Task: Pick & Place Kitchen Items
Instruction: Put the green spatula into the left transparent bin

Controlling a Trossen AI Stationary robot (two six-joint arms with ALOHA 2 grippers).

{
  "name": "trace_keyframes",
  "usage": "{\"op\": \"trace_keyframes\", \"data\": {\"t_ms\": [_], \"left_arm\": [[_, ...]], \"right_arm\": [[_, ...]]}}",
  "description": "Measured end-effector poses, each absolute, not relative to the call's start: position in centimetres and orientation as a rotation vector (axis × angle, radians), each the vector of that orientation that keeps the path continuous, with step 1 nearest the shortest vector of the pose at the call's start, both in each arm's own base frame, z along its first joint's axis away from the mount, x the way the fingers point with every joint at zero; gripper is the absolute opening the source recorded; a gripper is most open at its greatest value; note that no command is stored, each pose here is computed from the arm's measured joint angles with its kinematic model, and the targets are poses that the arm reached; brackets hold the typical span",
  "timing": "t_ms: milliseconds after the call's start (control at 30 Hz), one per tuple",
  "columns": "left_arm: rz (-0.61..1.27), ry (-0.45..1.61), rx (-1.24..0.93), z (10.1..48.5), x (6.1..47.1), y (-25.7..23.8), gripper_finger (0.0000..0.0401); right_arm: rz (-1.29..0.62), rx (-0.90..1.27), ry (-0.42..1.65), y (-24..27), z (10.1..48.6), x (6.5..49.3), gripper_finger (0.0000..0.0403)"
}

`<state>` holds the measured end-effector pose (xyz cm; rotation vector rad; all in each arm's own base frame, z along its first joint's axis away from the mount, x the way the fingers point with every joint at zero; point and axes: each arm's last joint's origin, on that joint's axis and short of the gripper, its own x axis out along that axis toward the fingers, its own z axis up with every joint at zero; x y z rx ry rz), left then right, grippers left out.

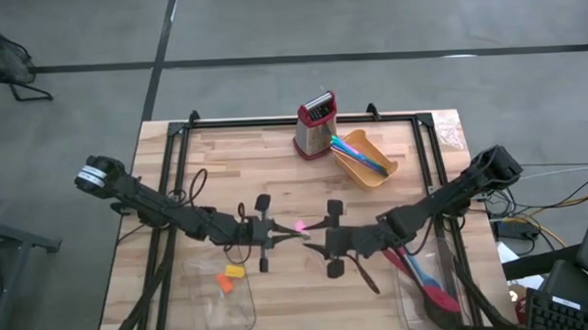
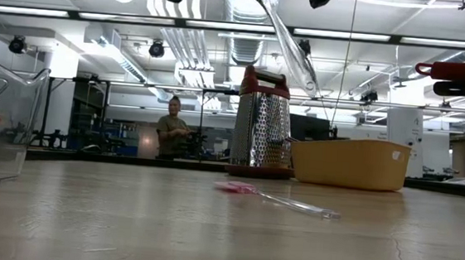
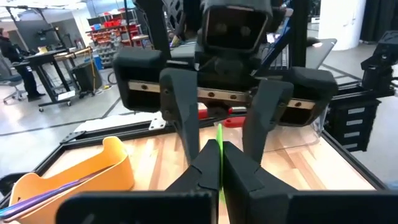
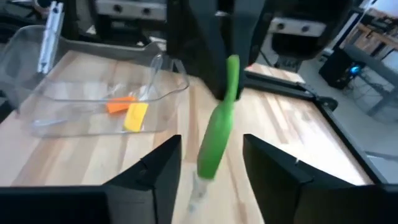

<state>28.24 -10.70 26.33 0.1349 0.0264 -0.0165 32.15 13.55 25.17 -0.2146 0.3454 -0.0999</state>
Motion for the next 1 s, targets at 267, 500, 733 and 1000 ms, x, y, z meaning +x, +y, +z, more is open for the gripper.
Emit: {"op": "trace_keyframes", "data": {"t_ms": [267,500,733,1000], "left_arm": [[-0.013,0.037,0.136,26.4,28.1,-10.6,0.0004],[-0.018,0.041,0.125,26.3,28.1,-10.6,0.0004],[-0.115,0.141,0.017,26.5,26.8,-11.0,0.0006],[-0.403,0.183,-0.317,30.3,22.4,-10.6,0.0005]], "right_arm": [[-0.104,-0.196,0.394,13.6,24.7,31.9,0.0228],[-0.11,-0.192,0.429,13.5,24.4,31.7,0.0259],[-0.109,-0.173,0.516,13.6,23.5,31.1,0.0281],[-0.108,-0.152,0.546,14.0,22.9,30.6,0.0304]]}}
